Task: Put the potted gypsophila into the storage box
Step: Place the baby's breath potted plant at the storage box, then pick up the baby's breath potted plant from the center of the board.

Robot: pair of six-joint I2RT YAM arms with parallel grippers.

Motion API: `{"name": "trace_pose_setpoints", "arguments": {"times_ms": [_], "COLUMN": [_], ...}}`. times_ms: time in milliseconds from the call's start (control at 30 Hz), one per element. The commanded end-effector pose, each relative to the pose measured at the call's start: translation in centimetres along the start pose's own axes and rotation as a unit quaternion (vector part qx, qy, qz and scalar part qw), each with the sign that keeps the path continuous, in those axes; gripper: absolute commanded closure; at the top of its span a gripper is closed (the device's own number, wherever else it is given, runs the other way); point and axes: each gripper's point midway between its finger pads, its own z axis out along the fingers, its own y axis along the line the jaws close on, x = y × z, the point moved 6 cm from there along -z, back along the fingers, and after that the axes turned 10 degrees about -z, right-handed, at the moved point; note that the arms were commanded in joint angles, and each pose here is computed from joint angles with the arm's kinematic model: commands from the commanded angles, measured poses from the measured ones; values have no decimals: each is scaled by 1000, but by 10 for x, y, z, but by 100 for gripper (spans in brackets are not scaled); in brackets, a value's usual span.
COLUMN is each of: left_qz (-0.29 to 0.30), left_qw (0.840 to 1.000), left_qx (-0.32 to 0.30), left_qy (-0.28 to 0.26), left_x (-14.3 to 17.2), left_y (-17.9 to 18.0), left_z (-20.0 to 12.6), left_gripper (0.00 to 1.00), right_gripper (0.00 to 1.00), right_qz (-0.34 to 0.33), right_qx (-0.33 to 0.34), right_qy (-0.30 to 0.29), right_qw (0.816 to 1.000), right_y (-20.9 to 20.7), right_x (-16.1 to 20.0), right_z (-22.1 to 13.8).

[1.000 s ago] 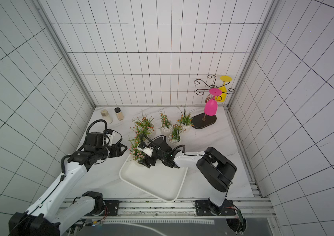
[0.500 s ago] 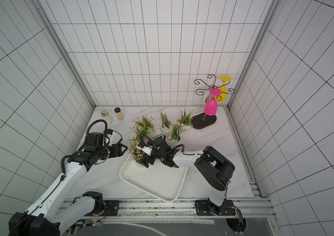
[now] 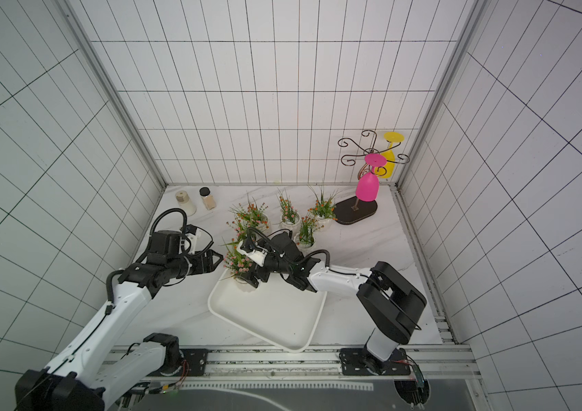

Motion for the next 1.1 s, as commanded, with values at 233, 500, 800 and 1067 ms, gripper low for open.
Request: {"name": "trace_pose_setpoints", "arguments": {"times_ms": [233,500,800,1067], "left_qz": [14,27,37,52], "left_qw": [1000,999,993,984], "left_qx": [12,35,78,141], "left_qy": [-7,-29,-76,-94], "left_x": [-2,-6,-11,-13], "left_y": [-4,-13,-26,-41], "left_z": [-4,-15,-30,-38], "left_gripper": [19,19,19,19], "right_gripper": [3,7,8,8], "right_qz": [6,48,95,152], "right_qx": [19,53,140,189], "right_qy": [38,44,59,87], "right_qw": [999,996,984,966], "right_y": [18,22,8,-9], "right_x": [14,11,16,31], "right_z": [-51,-97,-150,-173]}}
